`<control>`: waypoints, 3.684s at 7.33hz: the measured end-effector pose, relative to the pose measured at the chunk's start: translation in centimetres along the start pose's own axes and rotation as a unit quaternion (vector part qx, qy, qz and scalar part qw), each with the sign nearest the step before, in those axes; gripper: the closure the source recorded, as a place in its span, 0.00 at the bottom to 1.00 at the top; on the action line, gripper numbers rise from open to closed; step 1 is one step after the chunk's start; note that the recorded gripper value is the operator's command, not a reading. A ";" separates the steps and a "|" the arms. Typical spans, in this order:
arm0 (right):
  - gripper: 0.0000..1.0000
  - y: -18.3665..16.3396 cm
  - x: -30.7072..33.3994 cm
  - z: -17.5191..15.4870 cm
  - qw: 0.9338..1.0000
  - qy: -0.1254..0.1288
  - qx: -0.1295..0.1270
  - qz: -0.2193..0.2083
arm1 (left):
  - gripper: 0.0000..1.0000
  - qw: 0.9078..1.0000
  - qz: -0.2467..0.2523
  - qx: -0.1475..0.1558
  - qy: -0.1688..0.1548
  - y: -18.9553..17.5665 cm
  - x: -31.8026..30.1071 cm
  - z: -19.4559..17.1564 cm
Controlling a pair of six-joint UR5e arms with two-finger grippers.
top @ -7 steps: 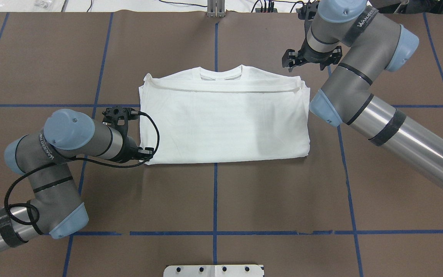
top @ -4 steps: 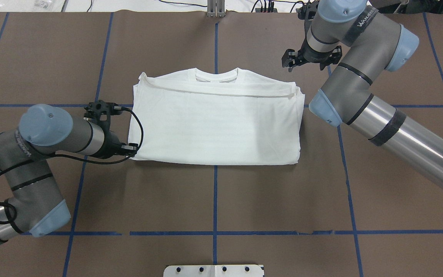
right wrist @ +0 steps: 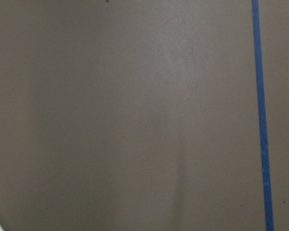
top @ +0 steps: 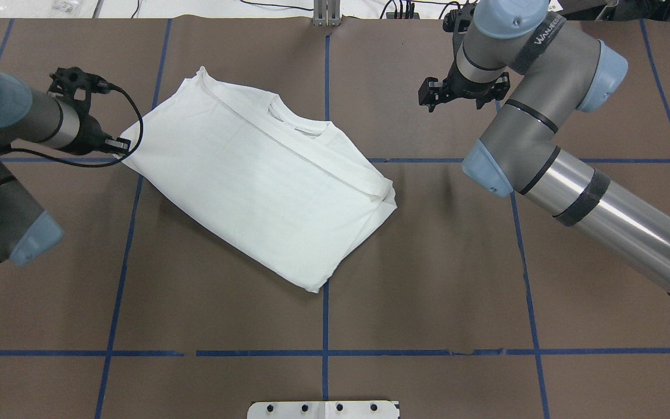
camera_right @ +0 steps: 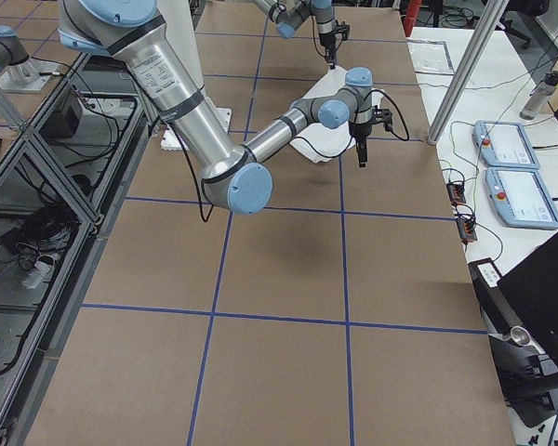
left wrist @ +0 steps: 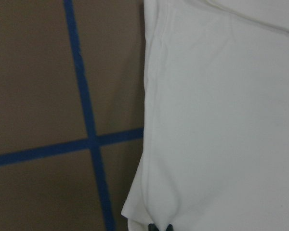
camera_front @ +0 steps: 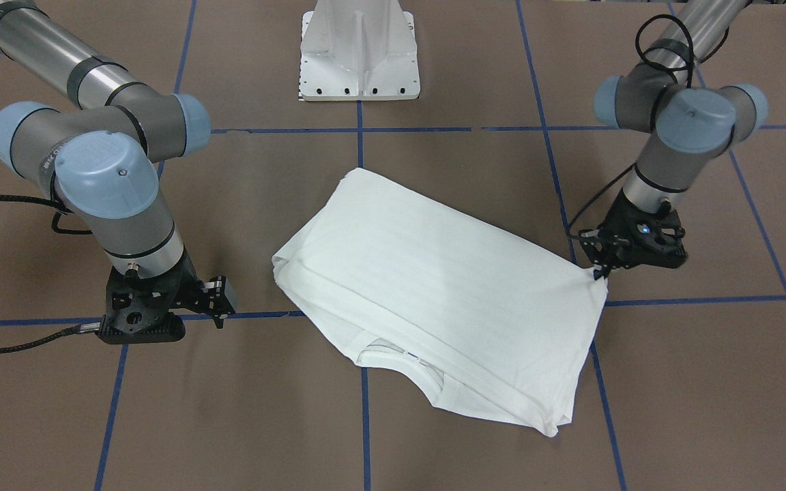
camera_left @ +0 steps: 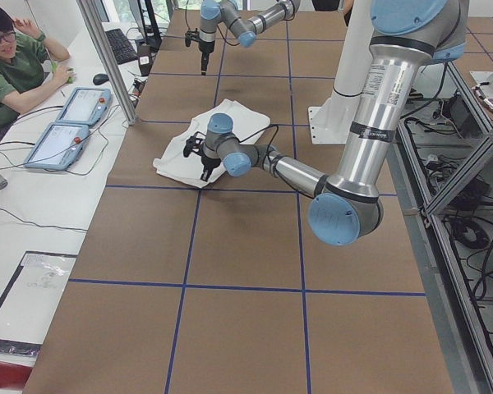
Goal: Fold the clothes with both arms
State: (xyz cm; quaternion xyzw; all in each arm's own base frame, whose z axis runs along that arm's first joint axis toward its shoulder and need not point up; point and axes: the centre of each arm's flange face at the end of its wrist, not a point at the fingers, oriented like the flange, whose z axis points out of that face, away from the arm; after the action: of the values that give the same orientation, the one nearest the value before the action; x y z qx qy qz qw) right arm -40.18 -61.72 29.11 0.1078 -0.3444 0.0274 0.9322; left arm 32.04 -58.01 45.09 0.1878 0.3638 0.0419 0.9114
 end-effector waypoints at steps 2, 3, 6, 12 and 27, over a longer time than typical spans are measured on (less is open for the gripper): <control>0.00 0.7 -1.0 -0.3 1.000 -0.007 0.001 -0.006 | 1.00 0.999 0.007 -0.001 -0.044 -7.9 -3.9 3.0; 0.00 0.9 -1.5 -0.2 1.000 -0.008 0.000 -0.007 | 0.01 0.998 0.010 0.000 -0.057 -10.5 -4.7 3.6; 0.00 0.8 -7.3 -0.1 1.000 -0.020 -0.004 0.011 | 0.00 0.999 0.011 0.010 -0.033 -14.0 -5.5 1.6; 0.30 0.2 -24.4 6.1 0.993 -0.079 0.068 0.049 | 0.00 1.000 0.012 0.016 0.009 -12.5 -5.4 -1.2; 0.81 4.6 -29.2 10.3 0.986 -0.072 0.148 0.002 | 0.00 1.000 0.012 0.013 0.007 -12.1 -5.6 -0.9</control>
State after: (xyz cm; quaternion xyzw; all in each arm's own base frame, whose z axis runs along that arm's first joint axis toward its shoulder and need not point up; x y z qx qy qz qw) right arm -69.51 -58.81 18.61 0.2455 -0.4030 0.0725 0.8787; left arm 26.56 -70.10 43.63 0.2039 0.3688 0.0488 0.9055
